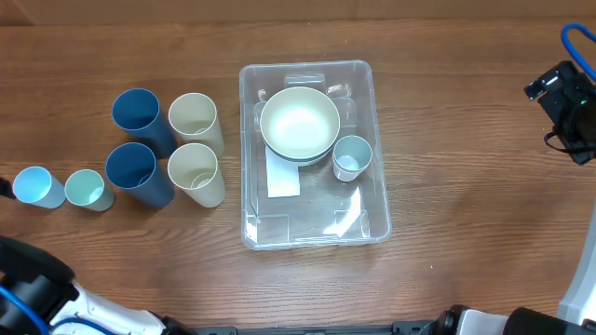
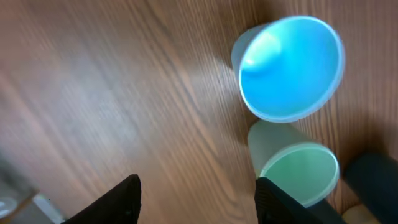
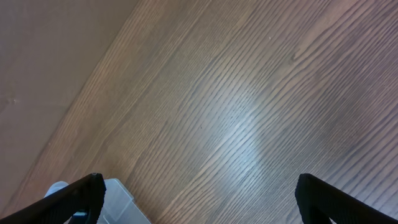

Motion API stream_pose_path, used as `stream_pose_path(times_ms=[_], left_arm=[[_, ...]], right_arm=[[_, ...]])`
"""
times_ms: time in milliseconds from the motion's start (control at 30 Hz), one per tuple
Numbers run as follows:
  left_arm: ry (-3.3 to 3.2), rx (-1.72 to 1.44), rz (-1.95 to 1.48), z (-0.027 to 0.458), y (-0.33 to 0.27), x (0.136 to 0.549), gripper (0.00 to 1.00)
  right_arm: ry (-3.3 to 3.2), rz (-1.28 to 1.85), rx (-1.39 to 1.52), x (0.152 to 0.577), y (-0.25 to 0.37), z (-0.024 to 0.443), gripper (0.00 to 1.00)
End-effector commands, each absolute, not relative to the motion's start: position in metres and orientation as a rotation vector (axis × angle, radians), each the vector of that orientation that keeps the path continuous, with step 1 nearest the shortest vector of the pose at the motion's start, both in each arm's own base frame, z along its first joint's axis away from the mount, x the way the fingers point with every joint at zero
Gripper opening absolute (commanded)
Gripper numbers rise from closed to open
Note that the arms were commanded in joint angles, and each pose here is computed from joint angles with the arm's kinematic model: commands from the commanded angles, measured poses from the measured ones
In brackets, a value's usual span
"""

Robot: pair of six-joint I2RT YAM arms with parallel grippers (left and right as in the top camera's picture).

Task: Pack container
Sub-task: 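Grasp the light blue cup with the left gripper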

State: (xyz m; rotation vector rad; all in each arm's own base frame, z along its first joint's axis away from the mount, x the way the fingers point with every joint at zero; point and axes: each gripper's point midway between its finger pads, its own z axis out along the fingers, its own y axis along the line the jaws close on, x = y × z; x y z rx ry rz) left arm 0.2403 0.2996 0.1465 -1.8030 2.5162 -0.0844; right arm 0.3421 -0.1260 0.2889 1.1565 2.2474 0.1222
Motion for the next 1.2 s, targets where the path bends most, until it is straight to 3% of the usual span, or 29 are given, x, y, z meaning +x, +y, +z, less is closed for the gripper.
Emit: stream_pose_path(times_ms=[0,233,467,867,933,1033,1067,1167], left_arm=[[2.579,-1.702,-0.243,0.121,0.296,0.260,0.57],[2.611,-1.596,-0.127,0.099,0.312,0.283,0.61],[2.632,-1.520,-0.010,0.092,0.317,0.297,0.58],[2.691,-1.535,0.081,0.051,0.310,0.285,0.54],[2.690,-1.535,0.087,0.042,0.309,0.284,0.49],[2.687,-1.533,0.087,0.036,0.309,0.283,0.22],[2.681,-1.530,0.090,0.038,0.310,0.284,0.08],[2.655,-1.518,0.089,0.057,0.315,0.291,0.04]], right_arm=[[2.233,0.130,1.154,0.342,-0.124,0.293,1.00],[2.233,0.129,1.154,0.342,-0.124,0.293,1.00],[2.233,0.129,1.154,0.342,-0.124,0.293,1.00],[2.233,0.129,1.154,0.342,-0.124,0.293,1.00],[2.233,0.129,1.154,0.342,-0.124,0.293,1.00],[2.233,0.129,1.154,0.342,-0.124,0.293,1.00],[2.233,0.129,1.154,0.342,-0.124,0.293,1.00],[2.233,0.129,1.154,0.342,-0.124,0.293,1.00]])
